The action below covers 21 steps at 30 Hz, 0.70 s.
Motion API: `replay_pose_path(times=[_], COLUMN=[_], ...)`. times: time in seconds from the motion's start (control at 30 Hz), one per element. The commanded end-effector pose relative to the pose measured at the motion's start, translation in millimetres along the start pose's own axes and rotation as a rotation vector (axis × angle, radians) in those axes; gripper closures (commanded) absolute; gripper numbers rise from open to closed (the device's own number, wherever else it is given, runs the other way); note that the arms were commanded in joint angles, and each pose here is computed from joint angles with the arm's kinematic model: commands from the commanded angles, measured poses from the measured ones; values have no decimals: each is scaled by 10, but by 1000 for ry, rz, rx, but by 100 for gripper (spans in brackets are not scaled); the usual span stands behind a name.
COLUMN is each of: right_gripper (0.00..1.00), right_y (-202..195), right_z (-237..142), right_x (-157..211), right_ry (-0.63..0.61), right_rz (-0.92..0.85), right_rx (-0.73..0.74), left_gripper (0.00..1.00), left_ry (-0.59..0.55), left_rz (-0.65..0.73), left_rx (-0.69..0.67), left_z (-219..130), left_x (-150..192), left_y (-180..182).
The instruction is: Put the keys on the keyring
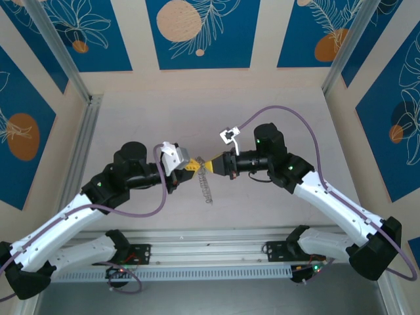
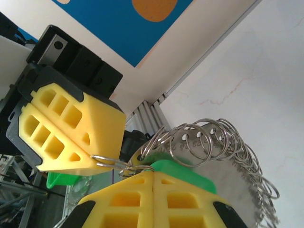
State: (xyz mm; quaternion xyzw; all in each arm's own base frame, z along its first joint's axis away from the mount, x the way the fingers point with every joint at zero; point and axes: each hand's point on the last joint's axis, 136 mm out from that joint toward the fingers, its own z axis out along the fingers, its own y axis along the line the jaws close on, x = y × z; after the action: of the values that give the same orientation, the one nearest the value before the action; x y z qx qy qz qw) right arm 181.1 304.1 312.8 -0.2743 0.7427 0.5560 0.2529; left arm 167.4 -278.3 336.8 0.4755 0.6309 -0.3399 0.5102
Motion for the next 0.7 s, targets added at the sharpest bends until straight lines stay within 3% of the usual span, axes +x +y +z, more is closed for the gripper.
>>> replay_pose_path(times=[0.0, 0.53, 0.67], right_gripper=[95, 94, 81], right_y=[177, 118, 27], right_z=[-25, -52, -142], right_x=[-39, 144, 175], right_ry=[14, 45, 26], right_rz=[-26, -60, -34], right_rx=[-54, 39, 87], left_gripper=[100, 100, 100], left_ry=[-106, -120, -117], left_rz=[77, 97, 98], left_rx=[-9, -31, -22], left_z=[-103, -116, -131], left_x=[-336, -381, -396], left_y=[-29, -14, -31])
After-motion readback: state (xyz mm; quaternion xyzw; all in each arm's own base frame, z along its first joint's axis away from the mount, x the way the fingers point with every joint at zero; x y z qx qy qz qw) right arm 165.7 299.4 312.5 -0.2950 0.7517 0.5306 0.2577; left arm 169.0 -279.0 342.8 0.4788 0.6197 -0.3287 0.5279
